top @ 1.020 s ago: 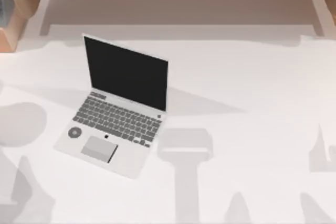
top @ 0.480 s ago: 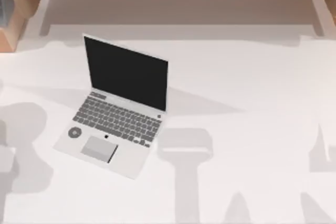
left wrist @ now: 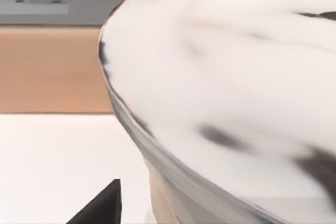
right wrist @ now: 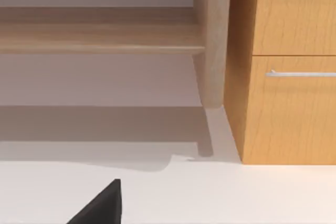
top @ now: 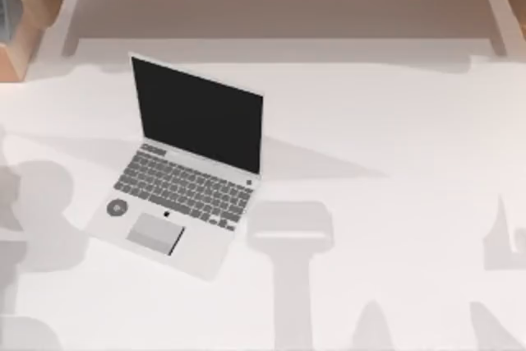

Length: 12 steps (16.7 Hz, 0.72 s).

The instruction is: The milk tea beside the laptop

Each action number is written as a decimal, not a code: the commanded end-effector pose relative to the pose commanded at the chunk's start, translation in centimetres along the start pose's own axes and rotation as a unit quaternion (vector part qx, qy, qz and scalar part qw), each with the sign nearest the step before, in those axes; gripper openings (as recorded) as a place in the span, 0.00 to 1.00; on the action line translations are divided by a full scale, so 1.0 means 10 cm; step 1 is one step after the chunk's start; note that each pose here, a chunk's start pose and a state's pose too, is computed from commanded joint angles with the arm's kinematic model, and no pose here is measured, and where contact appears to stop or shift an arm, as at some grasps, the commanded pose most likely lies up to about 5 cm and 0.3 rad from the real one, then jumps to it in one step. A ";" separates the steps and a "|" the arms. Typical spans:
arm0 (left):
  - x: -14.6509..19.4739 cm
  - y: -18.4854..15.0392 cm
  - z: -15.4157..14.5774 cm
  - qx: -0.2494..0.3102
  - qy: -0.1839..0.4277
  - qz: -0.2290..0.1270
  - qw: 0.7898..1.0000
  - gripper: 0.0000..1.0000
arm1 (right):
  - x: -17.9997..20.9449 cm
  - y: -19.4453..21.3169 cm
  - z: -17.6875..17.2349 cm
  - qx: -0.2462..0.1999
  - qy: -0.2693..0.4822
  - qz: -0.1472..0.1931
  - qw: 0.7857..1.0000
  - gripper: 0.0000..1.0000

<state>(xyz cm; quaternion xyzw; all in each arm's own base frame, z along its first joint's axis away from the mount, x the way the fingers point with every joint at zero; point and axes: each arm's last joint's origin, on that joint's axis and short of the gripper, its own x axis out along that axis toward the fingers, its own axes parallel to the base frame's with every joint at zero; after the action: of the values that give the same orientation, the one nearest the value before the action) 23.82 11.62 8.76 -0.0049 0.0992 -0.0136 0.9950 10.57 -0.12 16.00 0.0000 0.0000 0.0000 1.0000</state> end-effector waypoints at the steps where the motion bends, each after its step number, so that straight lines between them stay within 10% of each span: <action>1: 0.00 0.00 0.00 0.000 0.000 0.000 1.000 0.92 | 0.00 0.00 0.00 0.000 0.000 0.000 1.000 1.00; 12: 0.00 0.00 0.00 0.000 0.000 0.000 1.000 0.10 | 0.00 0.00 0.00 0.000 0.000 0.000 1.000 1.00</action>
<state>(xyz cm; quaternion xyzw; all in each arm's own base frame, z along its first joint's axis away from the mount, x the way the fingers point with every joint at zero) 23.82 11.62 8.76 -0.0049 0.0992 -0.0136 0.9950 10.57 -0.12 16.00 0.0000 0.0000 0.0000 1.0000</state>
